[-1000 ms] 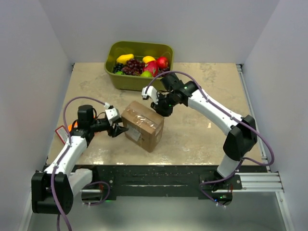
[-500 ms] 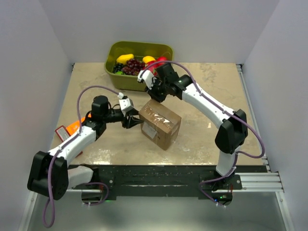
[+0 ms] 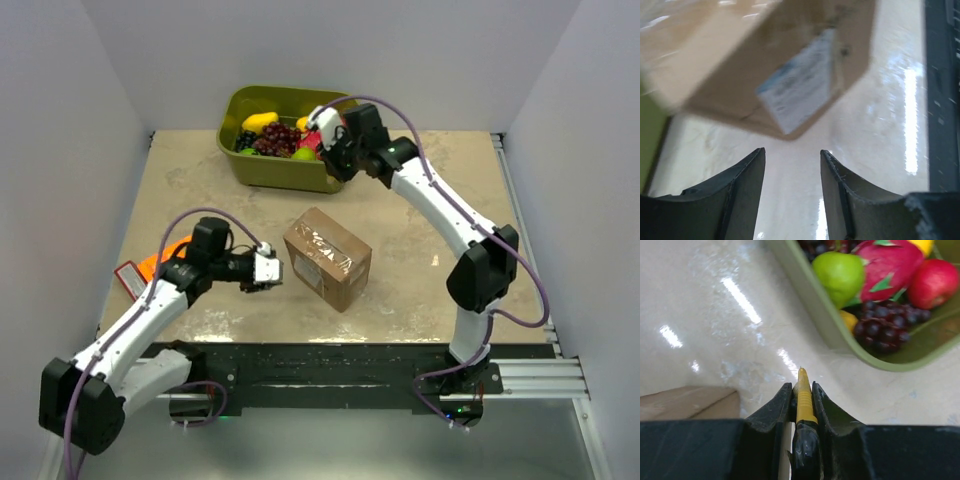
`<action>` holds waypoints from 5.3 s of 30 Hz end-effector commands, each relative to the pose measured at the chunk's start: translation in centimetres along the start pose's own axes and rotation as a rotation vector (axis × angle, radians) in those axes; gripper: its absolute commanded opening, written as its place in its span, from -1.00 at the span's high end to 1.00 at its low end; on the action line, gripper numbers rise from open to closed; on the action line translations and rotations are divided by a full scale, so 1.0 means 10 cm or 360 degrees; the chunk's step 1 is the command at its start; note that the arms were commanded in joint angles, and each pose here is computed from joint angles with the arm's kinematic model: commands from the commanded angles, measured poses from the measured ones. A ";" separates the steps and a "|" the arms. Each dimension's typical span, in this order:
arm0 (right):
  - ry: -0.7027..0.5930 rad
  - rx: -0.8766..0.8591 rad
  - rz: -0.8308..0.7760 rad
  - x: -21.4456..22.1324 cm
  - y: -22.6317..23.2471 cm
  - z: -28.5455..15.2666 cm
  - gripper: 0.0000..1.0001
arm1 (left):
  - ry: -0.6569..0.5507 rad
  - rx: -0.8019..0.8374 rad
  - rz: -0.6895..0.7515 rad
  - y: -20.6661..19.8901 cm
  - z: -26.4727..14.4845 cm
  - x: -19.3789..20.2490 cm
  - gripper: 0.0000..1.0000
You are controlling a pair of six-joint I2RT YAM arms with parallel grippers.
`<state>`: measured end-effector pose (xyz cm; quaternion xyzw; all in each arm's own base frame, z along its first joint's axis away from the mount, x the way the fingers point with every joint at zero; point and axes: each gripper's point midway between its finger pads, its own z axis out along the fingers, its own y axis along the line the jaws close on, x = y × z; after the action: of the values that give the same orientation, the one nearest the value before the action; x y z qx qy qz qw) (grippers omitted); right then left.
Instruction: Unpack the express box
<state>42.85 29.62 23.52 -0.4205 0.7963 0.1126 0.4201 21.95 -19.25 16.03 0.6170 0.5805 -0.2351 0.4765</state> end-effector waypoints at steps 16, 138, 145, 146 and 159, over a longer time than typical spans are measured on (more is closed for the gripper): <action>-0.0246 0.0444 0.0167 -0.14 -0.83 -1.24 1.00 | -0.0447 0.0679 0.0784 -1.06 1.38 -0.18 0.04; -0.0771 0.0124 -0.0007 -0.64 0.83 -1.52 1.00 | -0.0354 0.0191 -0.1996 0.89 0.55 -0.16 0.67; -0.0789 0.0146 -0.0039 -0.75 0.80 -1.38 1.00 | -0.0473 -0.0083 -0.1974 1.21 0.13 -0.17 1.00; -0.0815 0.0155 -0.0039 -0.79 0.78 -1.37 1.00 | -0.0502 -0.0137 -0.1963 1.27 0.01 -0.19 1.00; -0.0793 0.0545 0.0146 -0.82 0.15 -1.37 1.00 | -0.0448 -0.0256 -0.1420 1.13 -0.62 -0.09 0.25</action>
<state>33.32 31.46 33.10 -0.3586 0.6987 0.1427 0.6023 33.02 -12.49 23.88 0.1038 0.7500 -0.4886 0.4336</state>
